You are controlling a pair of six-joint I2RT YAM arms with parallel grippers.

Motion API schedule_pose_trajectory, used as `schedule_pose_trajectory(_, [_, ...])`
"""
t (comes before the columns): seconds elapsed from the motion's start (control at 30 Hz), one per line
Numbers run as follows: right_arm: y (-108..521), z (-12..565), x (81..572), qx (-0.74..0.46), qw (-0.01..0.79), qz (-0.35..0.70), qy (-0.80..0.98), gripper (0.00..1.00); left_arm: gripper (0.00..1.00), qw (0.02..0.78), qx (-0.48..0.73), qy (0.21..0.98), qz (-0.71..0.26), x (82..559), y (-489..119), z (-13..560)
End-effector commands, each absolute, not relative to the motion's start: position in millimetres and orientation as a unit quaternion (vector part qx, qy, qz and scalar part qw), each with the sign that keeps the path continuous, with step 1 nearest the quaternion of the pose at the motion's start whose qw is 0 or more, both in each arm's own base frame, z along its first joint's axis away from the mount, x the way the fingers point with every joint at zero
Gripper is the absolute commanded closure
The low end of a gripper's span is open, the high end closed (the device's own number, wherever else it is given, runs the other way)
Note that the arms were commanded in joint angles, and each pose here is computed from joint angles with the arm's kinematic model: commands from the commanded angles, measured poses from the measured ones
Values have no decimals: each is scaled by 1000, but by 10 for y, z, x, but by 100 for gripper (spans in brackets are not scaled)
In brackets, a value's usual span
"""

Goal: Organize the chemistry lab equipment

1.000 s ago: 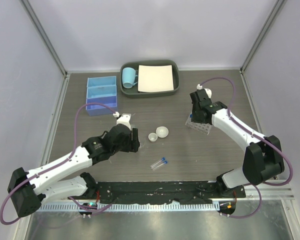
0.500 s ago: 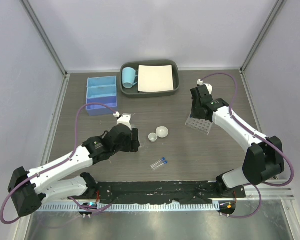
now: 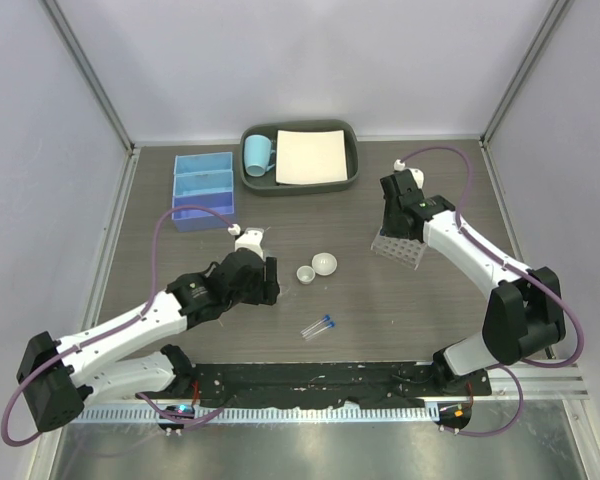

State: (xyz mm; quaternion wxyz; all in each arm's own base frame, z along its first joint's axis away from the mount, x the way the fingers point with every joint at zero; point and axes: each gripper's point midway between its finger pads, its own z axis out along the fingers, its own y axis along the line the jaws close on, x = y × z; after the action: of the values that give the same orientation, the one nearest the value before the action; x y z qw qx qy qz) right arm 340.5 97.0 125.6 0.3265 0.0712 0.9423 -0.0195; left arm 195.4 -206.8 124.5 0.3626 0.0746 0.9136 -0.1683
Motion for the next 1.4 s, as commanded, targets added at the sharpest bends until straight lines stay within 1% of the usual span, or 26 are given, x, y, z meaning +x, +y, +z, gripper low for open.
schedule_pose_trajectory(0.0, [948, 1359, 3501, 73, 349, -20, 934, 99, 37, 381, 77, 906, -169, 2032, -2107, 1367])
schedule_pose_trajectory(0.47, [949, 1202, 3453, 76, 336, -11, 939, 99, 37, 381, 78, 906, -167, 2027, -2107, 1349])
schedule_pose_trajectory(0.93, [938, 923, 3337, 75, 304, -16, 949, 99, 37, 380, 79, 906, -168, 2017, -2108, 1341])
schedule_pose_trajectory(1.1, [933, 859, 3322, 76, 299, -17, 951, 96, 37, 380, 79, 906, -167, 2011, -2105, 1333])
schedule_pose_trajectory(1.2, [941, 841, 3326, 75, 297, -18, 952, 90, 37, 379, 79, 907, -165, 2007, -2095, 1318])
schedule_pose_trajectory(1.23, [944, 830, 3320, 74, 295, -17, 953, 84, 37, 379, 80, 907, -166, 2006, -2101, 1324])
schedule_pose_trajectory(1.3, [944, 821, 3319, 75, 294, -17, 953, 78, 37, 381, 79, 906, -166, 2010, -2101, 1335])
schedule_pose_trajectory(1.33, [945, 824, 3315, 75, 294, -17, 953, 72, 37, 380, 79, 906, -166, 2010, -2101, 1331])
schedule_pose_trajectory(1.37, [954, 825, 3316, 74, 294, -15, 953, 70, 37, 380, 79, 906, -166, 2010, -2101, 1331])
